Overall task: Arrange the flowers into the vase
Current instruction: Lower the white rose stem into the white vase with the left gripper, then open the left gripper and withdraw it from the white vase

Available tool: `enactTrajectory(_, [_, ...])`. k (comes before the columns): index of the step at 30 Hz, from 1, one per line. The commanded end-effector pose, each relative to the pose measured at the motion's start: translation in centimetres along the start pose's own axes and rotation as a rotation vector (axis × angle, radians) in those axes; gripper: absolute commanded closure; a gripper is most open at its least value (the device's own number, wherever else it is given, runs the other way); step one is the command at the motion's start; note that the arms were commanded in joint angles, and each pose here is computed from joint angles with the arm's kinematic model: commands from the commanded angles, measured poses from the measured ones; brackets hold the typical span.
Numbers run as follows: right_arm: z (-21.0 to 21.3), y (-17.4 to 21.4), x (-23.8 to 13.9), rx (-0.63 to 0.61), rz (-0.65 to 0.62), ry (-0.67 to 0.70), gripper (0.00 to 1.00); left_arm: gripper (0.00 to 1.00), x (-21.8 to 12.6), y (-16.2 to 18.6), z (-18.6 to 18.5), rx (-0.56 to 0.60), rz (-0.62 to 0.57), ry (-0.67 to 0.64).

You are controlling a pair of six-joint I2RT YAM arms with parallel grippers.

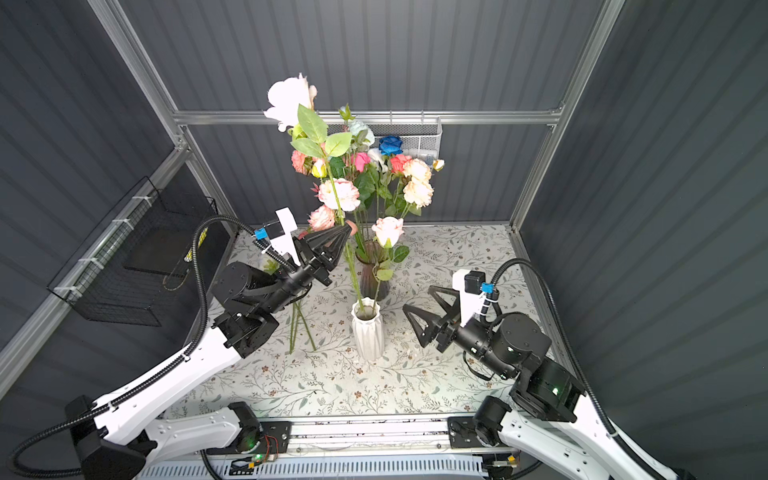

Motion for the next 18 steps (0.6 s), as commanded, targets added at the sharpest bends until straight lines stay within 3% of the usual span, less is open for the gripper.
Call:
enactTrajectory(1, [0.3,-1.6,-1.0,-0.023,-0.045,-0.008,0.08,1.0,0.1,0.4,0.7,0.072,-0.035,-0.037])
enactTrajectory(7, [0.3,-1.6,-1.4,-0.026,-0.05,-0.008,0.07,0.99,-0.7,2.8,2.0,0.053,0.003,-0.074])
enactTrajectory(11, [0.3,-1.6,-1.6,-0.023,-0.058,-0.009,0.06,0.56,-1.7,2.6,1.6,0.021,-0.011,-0.069])
enactTrajectory(18, [0.3,-1.5,-1.6,-0.004,-0.06,-0.015,0.01,0.32,-2.9,-0.4,-0.7,-0.032,-0.062,-0.003])
Point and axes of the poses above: each gripper's point midway between its finger pads, its own x axis out along the fingers, its own z axis along the line the jaws close on, y = z × x, the point moved 1 cm from there along -x, back along the fingers, and after that the axes turned 8 degrees about -x, right-handed, at the moved point
